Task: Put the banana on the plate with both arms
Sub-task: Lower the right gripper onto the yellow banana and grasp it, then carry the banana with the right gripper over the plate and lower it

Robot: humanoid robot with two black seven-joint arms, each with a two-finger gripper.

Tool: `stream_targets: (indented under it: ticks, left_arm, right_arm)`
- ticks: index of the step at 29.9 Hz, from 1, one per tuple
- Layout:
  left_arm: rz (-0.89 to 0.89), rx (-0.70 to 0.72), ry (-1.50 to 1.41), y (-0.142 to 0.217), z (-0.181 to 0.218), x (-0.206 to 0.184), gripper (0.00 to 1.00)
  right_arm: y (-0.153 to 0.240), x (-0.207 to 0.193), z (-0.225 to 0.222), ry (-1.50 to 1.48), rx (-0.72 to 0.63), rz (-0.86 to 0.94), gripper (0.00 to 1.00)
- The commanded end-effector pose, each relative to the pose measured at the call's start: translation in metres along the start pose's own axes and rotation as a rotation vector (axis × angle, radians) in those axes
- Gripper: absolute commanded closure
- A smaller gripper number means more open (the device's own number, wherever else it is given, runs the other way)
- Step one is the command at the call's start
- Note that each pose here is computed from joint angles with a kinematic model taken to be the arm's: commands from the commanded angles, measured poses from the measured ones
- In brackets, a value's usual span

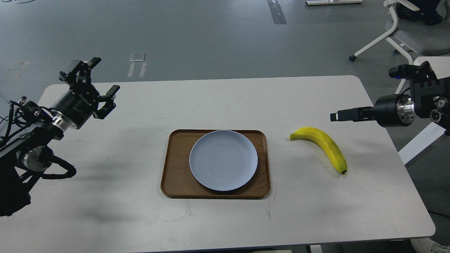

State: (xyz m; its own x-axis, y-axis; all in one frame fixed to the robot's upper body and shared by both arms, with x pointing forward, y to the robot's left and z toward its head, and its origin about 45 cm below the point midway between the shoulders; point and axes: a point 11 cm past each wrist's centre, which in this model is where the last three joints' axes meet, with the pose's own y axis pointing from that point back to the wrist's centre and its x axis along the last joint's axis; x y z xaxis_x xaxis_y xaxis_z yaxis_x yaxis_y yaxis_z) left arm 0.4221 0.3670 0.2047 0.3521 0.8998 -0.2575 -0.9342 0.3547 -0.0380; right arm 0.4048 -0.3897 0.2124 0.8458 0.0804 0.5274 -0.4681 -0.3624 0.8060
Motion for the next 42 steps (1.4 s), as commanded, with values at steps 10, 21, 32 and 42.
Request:
stream_targets:
  ticks: [10, 21, 32, 42]
  left_arm:
    - [-0.007, -0.009, -0.001, -0.004, 0.004, -0.002, 0.02]
    - [-0.007, -0.009, -0.005, -0.004, 0.005, -0.002, 0.02]
    - [-0.013, -0.014, -0.006, -0.007, 0.007, -0.004, 0.02]
    - [-0.015, -0.015, -0.006, -0.007, 0.007, -0.004, 0.02]
  right_arm:
    - [-0.039, -0.022, -0.008, 0.145, -0.04, -0.087, 0.0]
    - [-0.055, -0.036, -0.015, 0.154, -0.022, -0.112, 0.1]
    - [-0.058, -0.052, -0.01, 0.149, -0.026, -0.149, 0.82]
    - [-0.045, -0.023, -0.02, 0.18, -0.013, -0.096, 1.0]
